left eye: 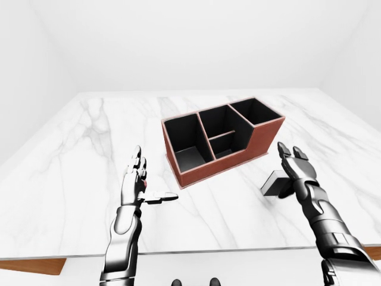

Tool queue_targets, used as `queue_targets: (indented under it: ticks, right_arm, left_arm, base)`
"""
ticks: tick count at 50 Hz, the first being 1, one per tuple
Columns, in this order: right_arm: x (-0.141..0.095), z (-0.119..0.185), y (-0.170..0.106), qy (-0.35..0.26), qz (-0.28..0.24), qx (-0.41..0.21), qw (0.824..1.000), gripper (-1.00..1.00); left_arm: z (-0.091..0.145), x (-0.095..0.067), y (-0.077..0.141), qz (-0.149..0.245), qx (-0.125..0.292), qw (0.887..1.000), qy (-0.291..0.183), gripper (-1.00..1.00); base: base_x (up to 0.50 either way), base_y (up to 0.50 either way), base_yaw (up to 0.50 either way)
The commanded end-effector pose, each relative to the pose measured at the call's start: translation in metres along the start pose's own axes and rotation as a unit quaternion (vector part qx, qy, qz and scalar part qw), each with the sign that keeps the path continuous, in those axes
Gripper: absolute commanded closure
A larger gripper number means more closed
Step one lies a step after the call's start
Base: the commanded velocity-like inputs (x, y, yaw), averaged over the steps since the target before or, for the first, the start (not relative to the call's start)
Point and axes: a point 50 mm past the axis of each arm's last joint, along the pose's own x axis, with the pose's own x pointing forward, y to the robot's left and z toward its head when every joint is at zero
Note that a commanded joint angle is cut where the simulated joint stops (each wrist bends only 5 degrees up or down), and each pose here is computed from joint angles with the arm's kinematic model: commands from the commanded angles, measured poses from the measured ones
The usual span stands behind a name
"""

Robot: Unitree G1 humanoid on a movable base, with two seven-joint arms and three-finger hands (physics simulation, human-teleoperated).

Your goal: Pick up the book and place it in the left compartment of the caddy.

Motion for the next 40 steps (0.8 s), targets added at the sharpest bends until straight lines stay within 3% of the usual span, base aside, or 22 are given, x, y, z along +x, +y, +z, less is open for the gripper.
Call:
queue_targets:
  ticks: [1,11,12,13,14,29,35,36,40]
  right_arm:
    - [0.003,-0.019,0.017,0.031,0.054,-0.097,0.993,-1.00]
    - [0.010,-0.007,0.025,0.012,0.048,-0.145,0.988,-1.00]
    - [0.010,-0.005,0.025,0.009,0.045,-0.146,0.988,-0.63]
    - [0.010,-0.005,0.025,0.009,0.045,-0.145,0.988,0.69]
    - [0.010,-0.006,0.026,0.010,0.047,-0.145,0.988,1.00]
    - [0.014,0.005,0.012,0.007,0.018,-0.076,0.997,1.00]
    - [0.006,0.023,-0.003,-0.030,0.049,0.043,0.997,1.00]
    - [-0.002,0.034,-0.009,-0.064,0.077,0.092,0.991,1.00]
    - [-0.019,0.058,-0.030,-0.131,0.089,0.149,0.976,1.00]
  left_arm:
    - [0.000,0.000,0.000,-0.001,-0.005,1.000,0.003,-1.00]
    - [0.003,-0.002,0.001,-0.001,-0.007,1.000,0.002,-1.00]
    - [0.003,-0.001,0.002,0.000,-0.007,1.000,0.001,-1.00]
    - [0.004,-0.001,0.002,0.001,-0.008,1.000,0.001,-1.00]
    - [0.004,-0.001,0.003,0.001,-0.007,1.000,0.000,-1.00]
    - [0.009,-0.002,0.004,0.002,-0.010,1.000,-0.011,-1.00]
    - [0.007,-0.002,0.004,0.003,-0.012,1.000,-0.007,-1.00]
    - [0.007,-0.001,0.004,0.002,-0.013,1.000,-0.005,-1.00]
    - [0.006,-0.001,0.004,0.003,-0.013,1.000,-0.004,-1.00]
  base:
    - [0.00,0.00,0.00]
    - [0.00,0.00,0.00]
    - [0.00,0.00,0.00]
    - [0.00,0.00,0.00]
    - [0.00,0.00,0.00]
    - [0.00,0.00,0.00]
    - [0.00,0.00,0.00]
    - [0.00,0.00,0.00]
    - [0.00,0.00,0.00]
